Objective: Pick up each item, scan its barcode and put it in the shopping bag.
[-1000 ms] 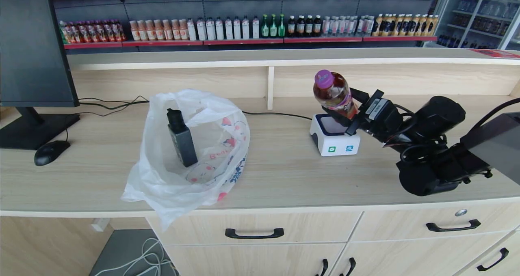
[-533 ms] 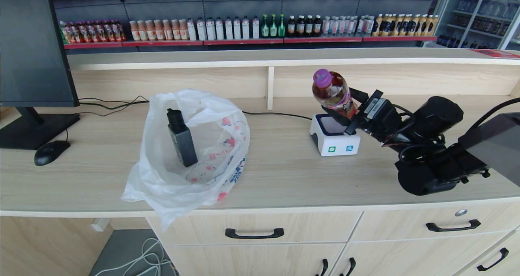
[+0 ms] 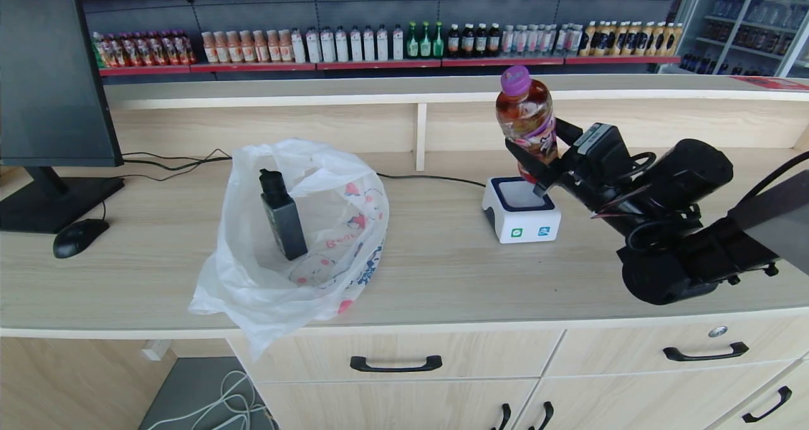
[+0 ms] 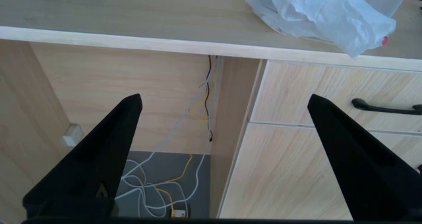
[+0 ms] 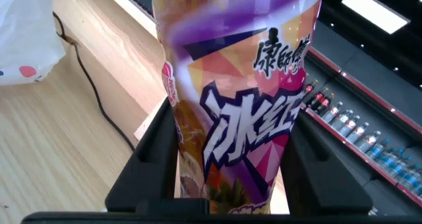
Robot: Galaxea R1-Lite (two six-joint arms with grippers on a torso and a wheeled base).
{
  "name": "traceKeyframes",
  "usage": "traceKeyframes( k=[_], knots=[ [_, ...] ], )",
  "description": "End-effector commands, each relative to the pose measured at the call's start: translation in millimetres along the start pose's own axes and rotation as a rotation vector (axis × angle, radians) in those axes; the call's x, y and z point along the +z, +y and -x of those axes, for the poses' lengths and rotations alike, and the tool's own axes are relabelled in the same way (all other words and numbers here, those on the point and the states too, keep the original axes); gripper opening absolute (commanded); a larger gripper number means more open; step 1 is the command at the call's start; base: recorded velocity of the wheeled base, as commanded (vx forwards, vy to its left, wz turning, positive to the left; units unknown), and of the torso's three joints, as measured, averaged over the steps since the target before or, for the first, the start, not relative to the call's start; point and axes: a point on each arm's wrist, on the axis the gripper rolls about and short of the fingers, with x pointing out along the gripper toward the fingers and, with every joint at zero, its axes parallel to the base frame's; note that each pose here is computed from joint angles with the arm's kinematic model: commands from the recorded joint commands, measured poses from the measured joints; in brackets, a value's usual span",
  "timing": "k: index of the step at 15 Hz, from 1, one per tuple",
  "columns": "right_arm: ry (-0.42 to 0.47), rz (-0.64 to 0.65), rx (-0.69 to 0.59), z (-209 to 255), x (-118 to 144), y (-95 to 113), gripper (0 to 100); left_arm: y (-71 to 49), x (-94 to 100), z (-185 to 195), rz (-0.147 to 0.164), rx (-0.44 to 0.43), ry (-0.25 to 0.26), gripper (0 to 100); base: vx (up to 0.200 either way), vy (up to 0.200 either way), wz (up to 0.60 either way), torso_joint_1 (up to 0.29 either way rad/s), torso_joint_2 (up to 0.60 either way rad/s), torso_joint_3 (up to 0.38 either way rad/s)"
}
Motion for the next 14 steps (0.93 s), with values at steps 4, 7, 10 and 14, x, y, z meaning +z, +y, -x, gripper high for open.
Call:
traceKeyframes(
  k=[4,7,10,14],
  knots=[
    [0.111,-0.067,-0.078,37,44,-4,0,0.0,0.0,0,0.001,0.001,0.001,100,0.000,0.000,0.00,0.000,0.00,0.000],
    [0.166,-0.089,-0.090,60,53,-7,0,0.0,0.0,0,0.001,0.001,0.001,100,0.000,0.000,0.00,0.000,0.00,0.000],
    [0.130,-0.188,-0.124,63,68,-15,0,0.0,0.0,0,0.002,0.001,0.001,100,0.000,0.000,0.00,0.000,0.00,0.000],
    [0.129,-0.333,-0.130,71,76,-14,0,0.0,0.0,0,0.002,0.001,0.001,100,0.000,0.000,0.00,0.000,0.00,0.000]
  ],
)
